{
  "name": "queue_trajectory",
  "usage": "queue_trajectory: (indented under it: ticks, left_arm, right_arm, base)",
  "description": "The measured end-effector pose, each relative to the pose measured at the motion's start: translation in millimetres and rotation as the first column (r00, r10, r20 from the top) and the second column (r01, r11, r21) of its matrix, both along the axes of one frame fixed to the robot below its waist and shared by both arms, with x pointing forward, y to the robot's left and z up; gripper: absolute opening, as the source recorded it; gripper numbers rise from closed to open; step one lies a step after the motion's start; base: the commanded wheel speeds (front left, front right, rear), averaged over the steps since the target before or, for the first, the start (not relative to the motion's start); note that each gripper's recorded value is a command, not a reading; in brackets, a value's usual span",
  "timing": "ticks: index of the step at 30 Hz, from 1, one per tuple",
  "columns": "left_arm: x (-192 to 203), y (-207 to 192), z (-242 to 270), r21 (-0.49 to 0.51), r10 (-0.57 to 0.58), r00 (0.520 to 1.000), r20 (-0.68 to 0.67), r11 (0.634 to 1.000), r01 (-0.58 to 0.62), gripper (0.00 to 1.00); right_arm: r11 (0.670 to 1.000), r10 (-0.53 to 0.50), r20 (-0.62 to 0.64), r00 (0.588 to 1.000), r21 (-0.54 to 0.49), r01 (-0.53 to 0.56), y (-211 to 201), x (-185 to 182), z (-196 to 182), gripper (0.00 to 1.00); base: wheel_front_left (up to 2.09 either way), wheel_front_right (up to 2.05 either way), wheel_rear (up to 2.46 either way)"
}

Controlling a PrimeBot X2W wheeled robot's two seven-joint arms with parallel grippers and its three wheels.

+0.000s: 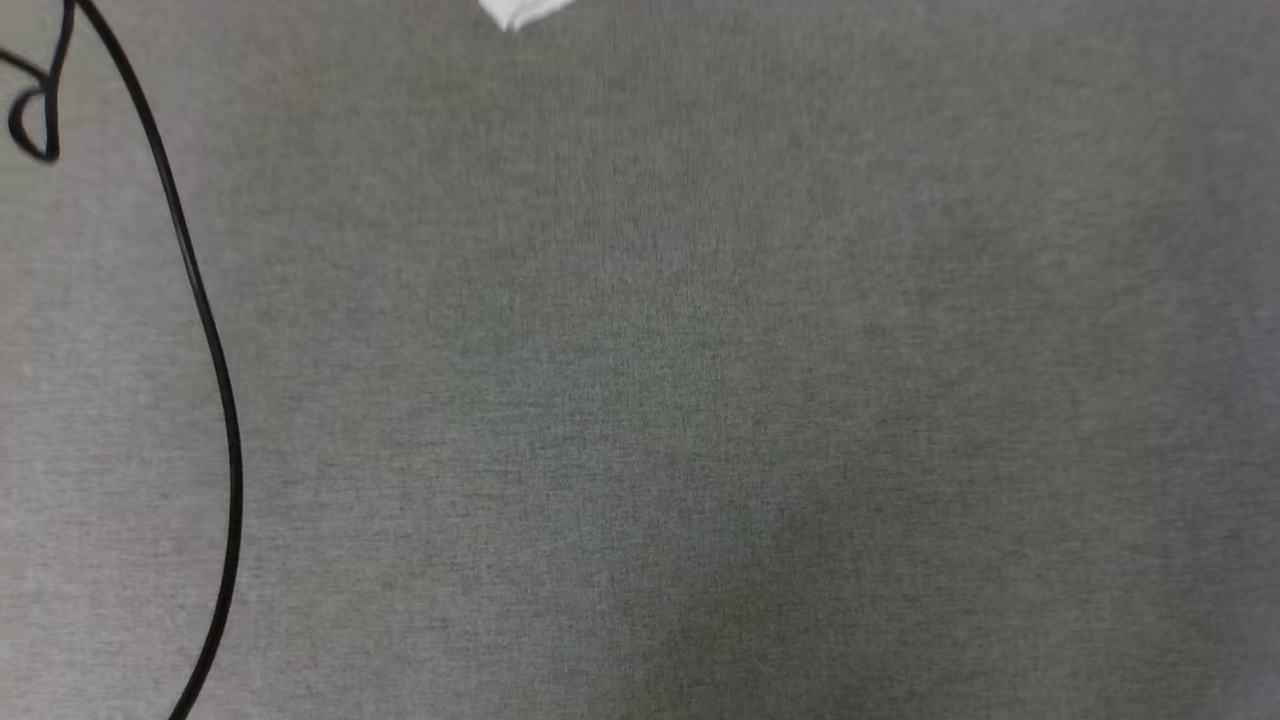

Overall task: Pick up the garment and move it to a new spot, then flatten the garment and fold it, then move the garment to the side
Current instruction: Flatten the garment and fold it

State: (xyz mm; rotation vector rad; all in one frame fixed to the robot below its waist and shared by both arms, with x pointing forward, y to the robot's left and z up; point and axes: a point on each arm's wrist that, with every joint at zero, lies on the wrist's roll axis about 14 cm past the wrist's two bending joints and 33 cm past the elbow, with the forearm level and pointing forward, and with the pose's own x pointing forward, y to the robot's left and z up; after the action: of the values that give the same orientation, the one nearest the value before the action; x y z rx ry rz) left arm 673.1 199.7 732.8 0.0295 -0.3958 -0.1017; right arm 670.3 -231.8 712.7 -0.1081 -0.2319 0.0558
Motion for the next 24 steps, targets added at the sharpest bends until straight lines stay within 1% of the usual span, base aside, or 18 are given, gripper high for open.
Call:
queue_trajectory:
  ticks: [2,7,13,16,18,20,24]
  left_arm:
    - [13.8,1.9,-16.0,-0.005,0.006,1.0,-0.025,1.0,-0.006,0.0]
    - [41.5,8.6,-82.7,-0.023,0.02,0.99,-0.142,0.999,-0.023,0.0]
    - [55.4,14.2,-162.2,-0.06,0.014,0.958,-0.287,0.998,-0.033,0.0]
    - [48.8,19.0,-198.7,-0.091,0.008,0.934,-0.358,0.995,-0.044,0.0]
    - [38.8,21.3,-223.2,-0.123,0.001,0.91,-0.414,0.991,-0.057,0.0]
    - [24.3,23.0,-247.2,-0.131,-0.003,0.884,-0.468,0.989,-0.065,0.0]
    - [-16.8,29.3,-290.8,-0.145,-0.007,0.826,-0.564,0.985,-0.092,0.0]
  right_arm:
    - [1.0,0.004,-0.02,1.0,0.006,-0.004,3.0,13.2,-16.9,0.0]
    - [1.0,0.027,-0.125,0.992,0.009,-0.026,16.7,39.7,-83.8,0.0]
    - [0.998,0.059,-0.247,0.967,0.027,-0.054,32.8,56.0,-156.7,0.0]
    - [0.996,0.083,-0.283,0.956,0.048,-0.072,41.3,55.9,-179.1,0.0]
    - [0.995,0.096,-0.332,0.938,0.023,-0.094,47.5,48.2,-199.3,0.0]
    - [0.993,0.114,-0.375,0.92,0.041,-0.107,52.2,36.1,-219.7,0.0]
    - [0.992,0.129,-0.462,0.877,0.054,-0.118,52.5,0.2,-256.0,0.0]
  base:
    - [0.0,0.0,0.0]
    - [0.0,0.0,0.0]
    - [0.0,0.0,0.0]
    - [0.0,0.0,0.0]
    - [0.0,0.0,0.0]
    - [0.0,0.0,0.0]
    - [0.0,0.0,0.0]
